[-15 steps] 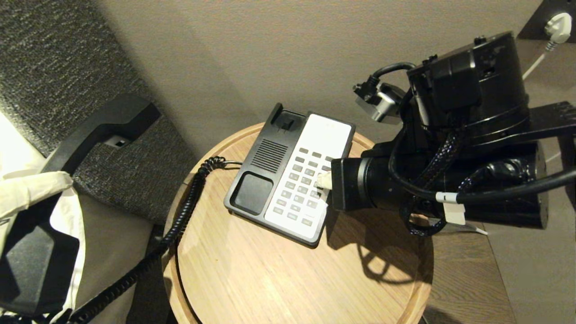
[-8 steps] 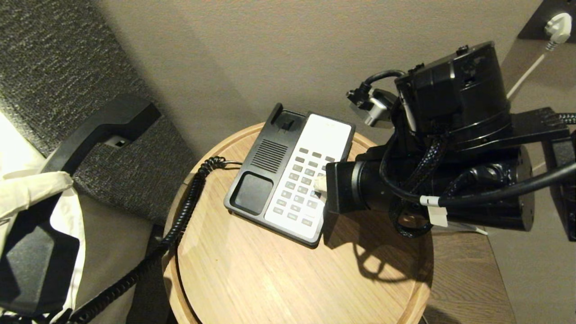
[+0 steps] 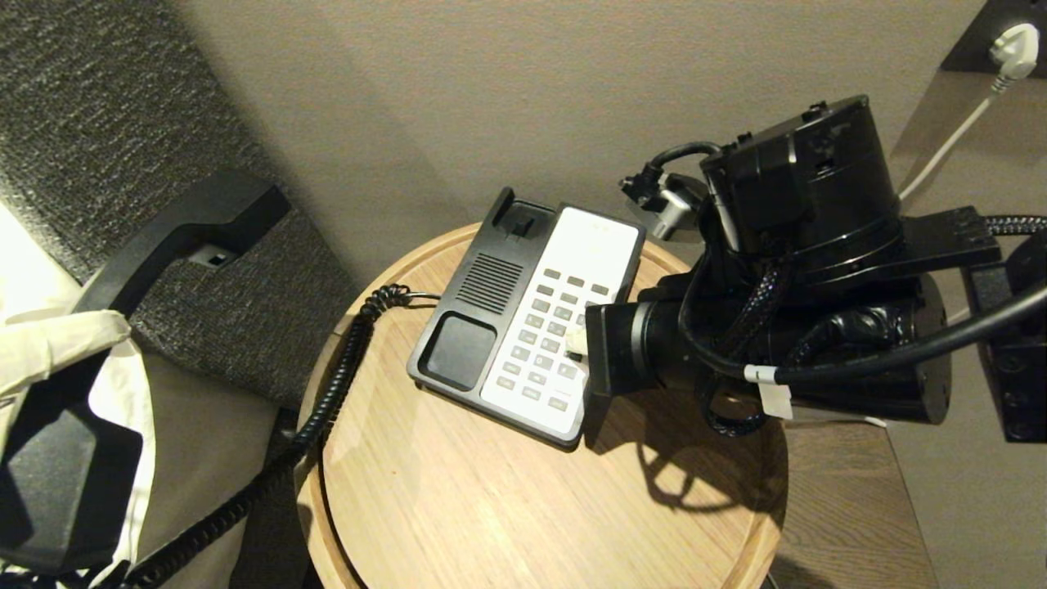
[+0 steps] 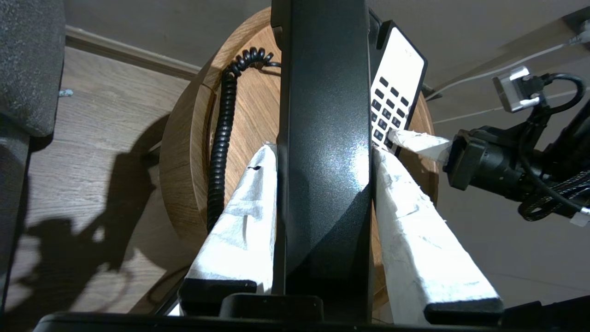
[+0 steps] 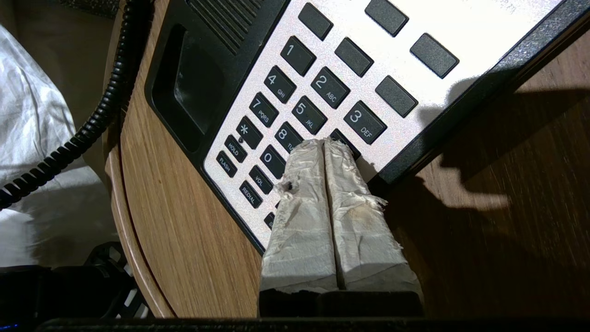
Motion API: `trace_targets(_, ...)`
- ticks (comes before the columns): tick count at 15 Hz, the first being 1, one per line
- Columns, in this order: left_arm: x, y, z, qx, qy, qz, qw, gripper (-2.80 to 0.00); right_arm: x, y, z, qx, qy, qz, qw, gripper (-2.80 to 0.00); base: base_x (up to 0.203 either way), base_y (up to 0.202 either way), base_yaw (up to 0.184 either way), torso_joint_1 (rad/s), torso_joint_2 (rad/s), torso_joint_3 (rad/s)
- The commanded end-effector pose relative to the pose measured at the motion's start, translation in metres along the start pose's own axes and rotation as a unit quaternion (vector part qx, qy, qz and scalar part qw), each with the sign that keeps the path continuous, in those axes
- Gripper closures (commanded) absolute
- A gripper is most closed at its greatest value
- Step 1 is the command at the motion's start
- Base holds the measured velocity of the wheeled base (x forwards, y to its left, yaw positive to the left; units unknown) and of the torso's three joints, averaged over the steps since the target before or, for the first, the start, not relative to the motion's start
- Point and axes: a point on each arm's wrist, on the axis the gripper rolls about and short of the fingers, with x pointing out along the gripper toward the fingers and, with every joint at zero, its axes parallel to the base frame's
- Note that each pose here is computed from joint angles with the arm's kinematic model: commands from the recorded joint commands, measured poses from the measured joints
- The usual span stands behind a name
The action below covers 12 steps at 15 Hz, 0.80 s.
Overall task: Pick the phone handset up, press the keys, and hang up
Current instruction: Dial the number
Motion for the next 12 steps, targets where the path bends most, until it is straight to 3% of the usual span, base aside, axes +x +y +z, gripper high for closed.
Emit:
trace_targets(1, 0.000, 0.000, 0.000, -0.002, -0.001, 0.001, 1.0000, 0.00, 0.006, -0.004, 0.000, 0.002, 0.003, -0.011, 1.000, 0.00, 0.000, 0.000, 0.000, 0.000, 0.00, 0.000)
trace_targets(12, -0.005, 0.007, -0.007, -0.001, 0.003, 0.002, 1.0000, 0.00, -0.005, -0.005, 0.009, 0.011, -0.017, -0.005, 1.000, 0.00, 0.000, 0.000, 0.000, 0.000, 0.00, 0.000)
